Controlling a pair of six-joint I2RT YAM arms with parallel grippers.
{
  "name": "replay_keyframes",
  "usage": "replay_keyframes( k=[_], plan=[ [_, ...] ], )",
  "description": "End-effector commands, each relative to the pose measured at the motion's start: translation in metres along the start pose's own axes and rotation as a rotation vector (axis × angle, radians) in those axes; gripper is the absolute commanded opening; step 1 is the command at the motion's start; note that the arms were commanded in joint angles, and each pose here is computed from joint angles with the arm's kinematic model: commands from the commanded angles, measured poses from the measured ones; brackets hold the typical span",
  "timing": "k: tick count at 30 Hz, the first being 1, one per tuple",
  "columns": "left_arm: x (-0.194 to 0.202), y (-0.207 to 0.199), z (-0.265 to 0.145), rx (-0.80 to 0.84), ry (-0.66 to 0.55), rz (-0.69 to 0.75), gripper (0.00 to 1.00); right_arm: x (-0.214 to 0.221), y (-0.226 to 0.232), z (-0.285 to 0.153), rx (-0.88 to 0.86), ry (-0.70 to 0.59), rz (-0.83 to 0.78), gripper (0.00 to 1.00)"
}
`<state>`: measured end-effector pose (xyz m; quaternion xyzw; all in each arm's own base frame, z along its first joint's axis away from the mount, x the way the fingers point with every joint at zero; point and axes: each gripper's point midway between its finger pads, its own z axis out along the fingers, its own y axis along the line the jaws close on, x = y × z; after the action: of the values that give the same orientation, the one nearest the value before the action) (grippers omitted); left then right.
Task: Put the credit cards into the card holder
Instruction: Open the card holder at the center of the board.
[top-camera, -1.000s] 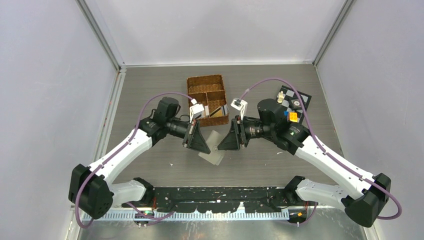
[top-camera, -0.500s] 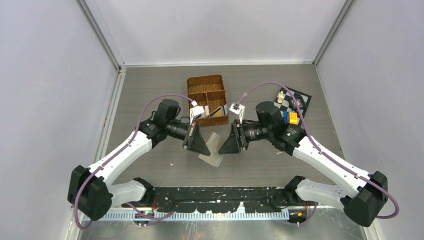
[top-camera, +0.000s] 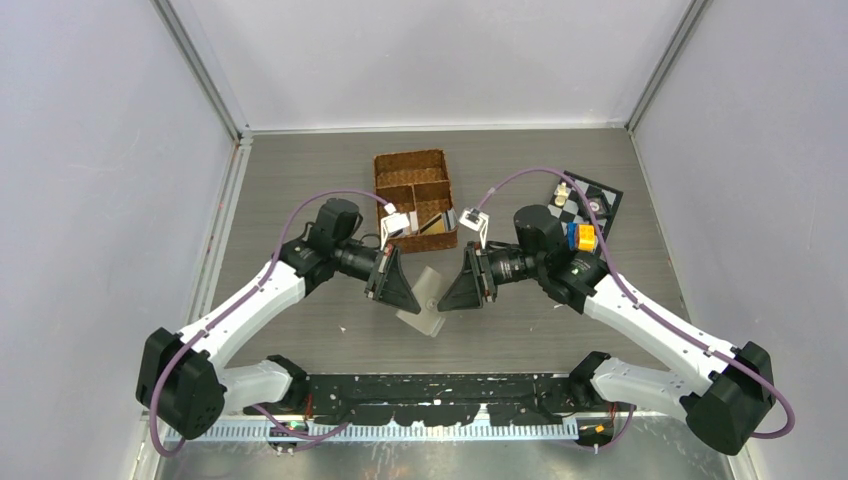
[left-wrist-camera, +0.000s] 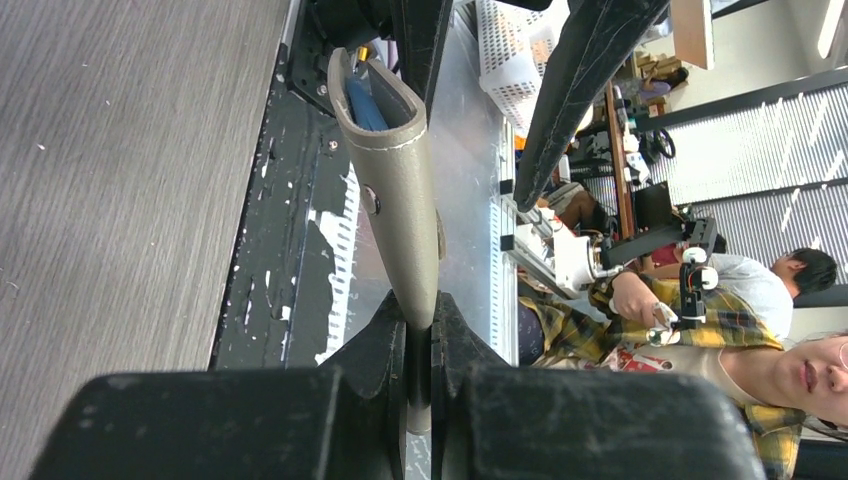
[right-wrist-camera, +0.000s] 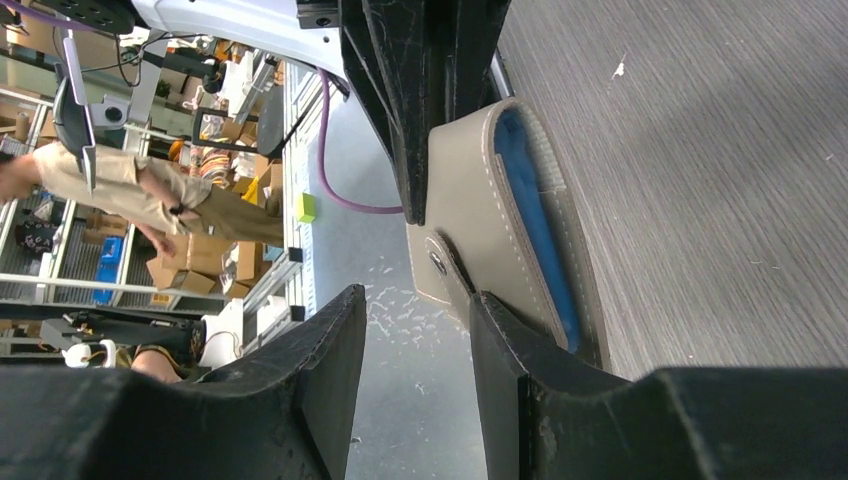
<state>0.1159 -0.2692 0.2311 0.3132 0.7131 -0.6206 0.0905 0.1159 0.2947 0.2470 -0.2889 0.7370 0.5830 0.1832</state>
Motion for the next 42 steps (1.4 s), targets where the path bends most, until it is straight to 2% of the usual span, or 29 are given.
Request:
replay_keyframes(
  k=[1, 13, 21, 30, 36, 40, 42],
  plan=[
    [-0.012, -0.011, 0.0, 0.043, -0.011, 0.081, 0.0, 0.007, 0.014, 0.003, -0.078, 0.043, -0.001, 0.48],
    [-0.013, 0.003, 0.0, -0.017, -0.012, 0.054, 0.0, 0.011, 0.024, 0.01, -0.105, 0.069, -0.014, 0.46],
    [-0.011, 0.004, -0.001, -0.033, -0.005, 0.058, 0.0, 0.013, 0.017, 0.009, -0.057, 0.072, -0.01, 0.4],
    [-0.011, 0.004, -0.001, -0.033, -0.005, 0.057, 0.0, 0.018, -0.013, 0.017, 0.074, 0.097, -0.02, 0.23],
    [-0.012, 0.006, 0.0, -0.038, -0.005, 0.05, 0.0, 0.02, -0.018, 0.022, 0.1, 0.114, -0.044, 0.15],
    [-0.012, 0.01, -0.001, -0.052, -0.008, 0.04, 0.0, 0.023, -0.019, 0.026, 0.106, 0.135, -0.061, 0.02],
    [-0.013, 0.013, -0.002, -0.065, -0.013, 0.031, 0.0, 0.025, -0.017, 0.026, 0.101, 0.143, -0.069, 0.01]
  ],
)
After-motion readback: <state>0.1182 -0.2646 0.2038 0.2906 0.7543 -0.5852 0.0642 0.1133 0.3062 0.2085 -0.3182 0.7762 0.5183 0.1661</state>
